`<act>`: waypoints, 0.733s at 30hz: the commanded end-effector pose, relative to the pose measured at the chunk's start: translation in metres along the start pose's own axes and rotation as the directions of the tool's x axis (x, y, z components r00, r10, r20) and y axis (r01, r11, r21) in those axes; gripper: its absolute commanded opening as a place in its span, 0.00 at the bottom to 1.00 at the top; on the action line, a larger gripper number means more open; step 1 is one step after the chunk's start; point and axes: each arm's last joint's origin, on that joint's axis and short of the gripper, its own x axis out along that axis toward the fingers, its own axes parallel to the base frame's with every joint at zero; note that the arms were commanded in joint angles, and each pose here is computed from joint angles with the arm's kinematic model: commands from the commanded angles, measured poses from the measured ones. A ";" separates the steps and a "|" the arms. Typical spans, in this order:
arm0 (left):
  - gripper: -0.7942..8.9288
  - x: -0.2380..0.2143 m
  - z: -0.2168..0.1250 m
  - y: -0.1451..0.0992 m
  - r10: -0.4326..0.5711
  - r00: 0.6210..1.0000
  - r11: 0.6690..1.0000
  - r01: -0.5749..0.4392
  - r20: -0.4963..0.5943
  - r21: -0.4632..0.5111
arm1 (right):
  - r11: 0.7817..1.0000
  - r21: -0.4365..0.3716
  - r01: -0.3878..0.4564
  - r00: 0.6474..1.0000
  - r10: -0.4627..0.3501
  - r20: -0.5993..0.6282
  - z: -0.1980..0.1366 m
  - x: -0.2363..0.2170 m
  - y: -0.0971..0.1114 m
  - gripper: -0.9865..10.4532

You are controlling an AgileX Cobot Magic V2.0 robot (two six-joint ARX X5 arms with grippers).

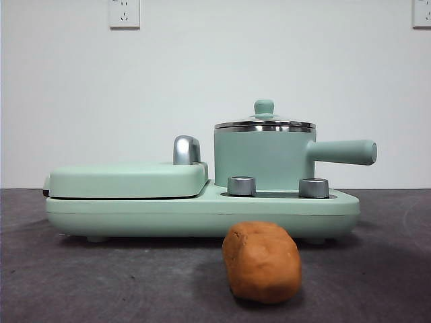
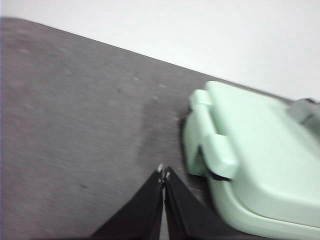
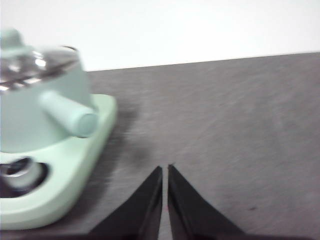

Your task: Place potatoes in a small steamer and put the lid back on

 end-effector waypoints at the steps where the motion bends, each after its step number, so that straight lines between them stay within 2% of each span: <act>1: 0.09 -0.004 0.013 -0.006 -0.040 0.999 0.992 0.042 0.025 -0.117 | 0.989 0.144 -0.031 0.999 0.032 -0.007 0.012 -0.005 0.004 0.10; 6: 0.09 -0.010 0.044 -0.020 -0.101 0.994 0.984 0.104 0.028 -0.142 | 0.977 0.208 -0.037 0.998 0.048 -0.048 0.045 -0.018 0.012 0.10; 10: 0.09 -0.011 0.070 -0.033 -0.159 0.986 0.979 0.151 -0.047 -0.139 | 0.975 0.209 -0.070 0.995 0.083 -0.051 0.079 -0.030 0.021 0.10; 13: 0.09 -0.009 0.092 -0.044 -0.221 0.970 0.970 0.207 -0.106 -0.126 | 0.968 0.211 -0.133 0.987 0.150 -0.065 0.103 -0.038 0.028 0.10; 18: 0.09 0.001 0.125 -0.061 -0.319 0.929 0.947 0.306 -0.190 -0.097 | 0.951 0.221 -0.215 0.963 0.245 -0.116 0.138 -0.045 0.038 0.10; 22: 0.09 0.011 0.143 -0.073 -0.409 0.875 0.912 0.404 -0.258 -0.073 | 0.942 0.175 -0.287 0.939 0.312 -0.141 0.160 -0.046 0.044 0.10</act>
